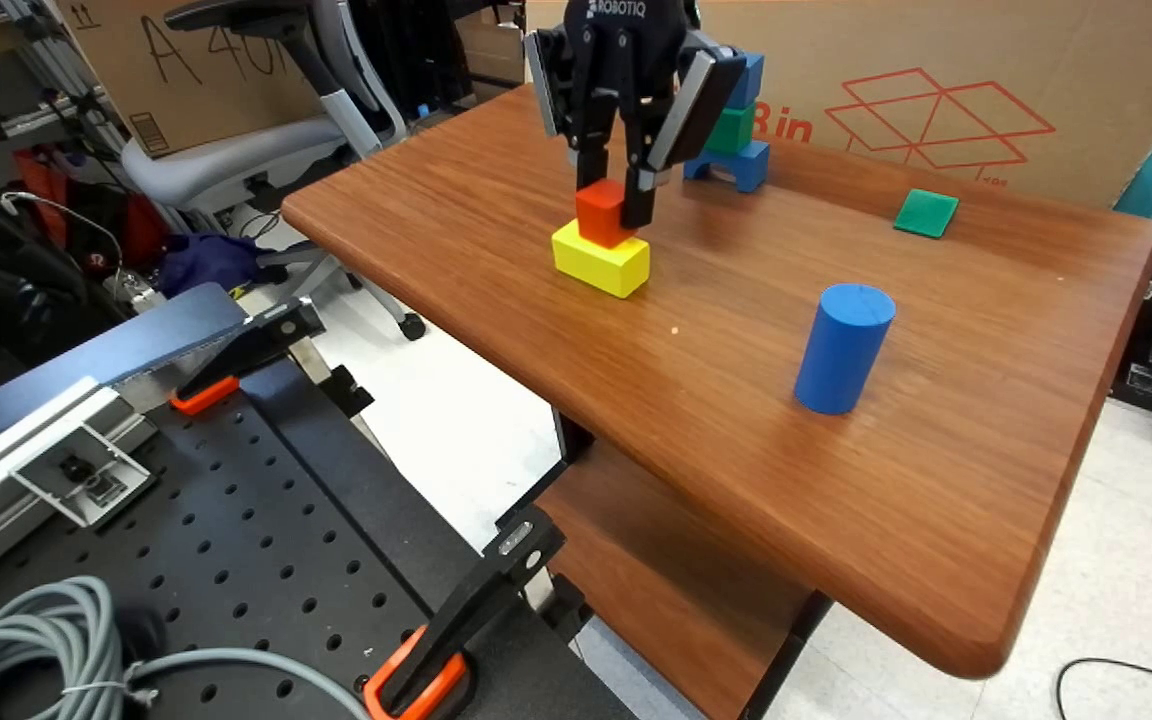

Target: Put the orange cube on the yellow block

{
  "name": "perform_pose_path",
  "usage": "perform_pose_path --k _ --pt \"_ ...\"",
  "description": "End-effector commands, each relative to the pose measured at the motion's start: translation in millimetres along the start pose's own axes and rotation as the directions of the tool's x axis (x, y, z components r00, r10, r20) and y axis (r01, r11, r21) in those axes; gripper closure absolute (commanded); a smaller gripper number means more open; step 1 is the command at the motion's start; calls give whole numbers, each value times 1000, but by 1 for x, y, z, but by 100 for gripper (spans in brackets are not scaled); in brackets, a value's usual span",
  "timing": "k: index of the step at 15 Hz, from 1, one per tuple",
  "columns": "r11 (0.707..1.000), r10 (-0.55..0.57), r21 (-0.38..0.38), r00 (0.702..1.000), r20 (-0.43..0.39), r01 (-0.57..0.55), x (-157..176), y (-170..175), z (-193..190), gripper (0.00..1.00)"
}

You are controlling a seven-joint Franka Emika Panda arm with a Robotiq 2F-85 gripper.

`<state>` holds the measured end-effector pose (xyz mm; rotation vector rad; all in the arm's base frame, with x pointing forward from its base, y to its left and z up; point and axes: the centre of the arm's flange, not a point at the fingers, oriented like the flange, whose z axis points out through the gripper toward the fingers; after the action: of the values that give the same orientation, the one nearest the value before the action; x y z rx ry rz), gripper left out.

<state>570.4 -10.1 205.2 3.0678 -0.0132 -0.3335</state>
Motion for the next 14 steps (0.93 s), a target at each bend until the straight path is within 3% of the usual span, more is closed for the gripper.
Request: perform_pose_path --k 1,4,5,11,14 --pt "1000 -28 -5 999 17 28 -2 -5 -2 27" --pt "1000 -25 2 1000 11 25 -8 -8 -6 4" --pt "1000 -24 3 1000 -3 24 -11 -11 -10 1" --pt "999 -26 21 995 -95 28 -18 -34 -62 0" --pt "996 27 88 995 -100 -18 -10 -40 -85 0"
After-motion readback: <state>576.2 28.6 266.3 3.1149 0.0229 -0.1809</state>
